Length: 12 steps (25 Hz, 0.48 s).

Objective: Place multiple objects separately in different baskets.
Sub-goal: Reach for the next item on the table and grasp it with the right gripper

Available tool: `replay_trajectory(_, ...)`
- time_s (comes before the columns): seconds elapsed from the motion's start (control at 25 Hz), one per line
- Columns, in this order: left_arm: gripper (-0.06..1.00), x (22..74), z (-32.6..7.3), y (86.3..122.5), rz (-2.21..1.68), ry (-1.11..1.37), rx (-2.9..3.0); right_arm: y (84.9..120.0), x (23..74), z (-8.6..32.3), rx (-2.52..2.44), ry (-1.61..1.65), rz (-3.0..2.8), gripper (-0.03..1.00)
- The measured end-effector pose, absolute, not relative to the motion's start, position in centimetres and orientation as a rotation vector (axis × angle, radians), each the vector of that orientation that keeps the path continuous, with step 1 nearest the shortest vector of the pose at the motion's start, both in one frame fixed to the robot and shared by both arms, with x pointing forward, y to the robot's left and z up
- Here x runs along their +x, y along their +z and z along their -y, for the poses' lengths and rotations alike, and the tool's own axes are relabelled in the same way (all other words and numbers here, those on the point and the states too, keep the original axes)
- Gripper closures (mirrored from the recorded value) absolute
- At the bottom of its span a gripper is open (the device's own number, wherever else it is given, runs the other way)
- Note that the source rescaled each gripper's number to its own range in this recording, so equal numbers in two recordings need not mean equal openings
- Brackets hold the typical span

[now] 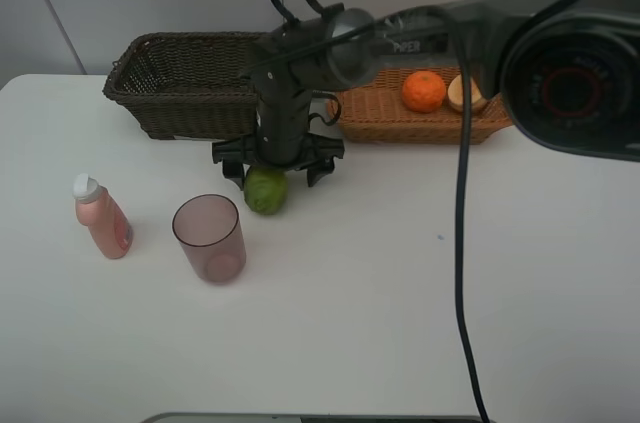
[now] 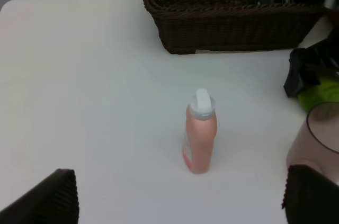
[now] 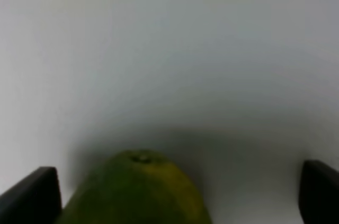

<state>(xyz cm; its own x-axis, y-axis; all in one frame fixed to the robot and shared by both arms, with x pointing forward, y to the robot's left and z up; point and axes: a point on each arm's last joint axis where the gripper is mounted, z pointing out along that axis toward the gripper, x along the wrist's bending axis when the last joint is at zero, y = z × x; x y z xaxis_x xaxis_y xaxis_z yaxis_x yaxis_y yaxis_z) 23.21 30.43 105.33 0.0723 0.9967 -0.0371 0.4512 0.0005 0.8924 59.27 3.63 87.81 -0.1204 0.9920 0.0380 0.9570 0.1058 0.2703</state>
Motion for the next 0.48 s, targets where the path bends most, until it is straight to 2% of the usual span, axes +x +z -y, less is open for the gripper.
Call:
replay_trajectory(0.04, -0.05, 23.21, -30.43, 105.33, -1.488, 0.876, 1.564, 87.81, 59.27, -3.63, 1.975, 0.344, -2.217, 0.23)
replay_trajectory(0.16, -0.05, 23.21, -30.43, 105.33, -1.488, 0.876, 1.564, 87.81, 59.27, -3.63, 1.976, 0.344, -2.216, 0.68)
replay_trajectory(0.48, -0.05, 23.21, -30.43, 105.33, -1.488, 0.876, 1.564, 87.81, 59.27, -3.63, 1.976, 0.344, -2.216, 0.66)
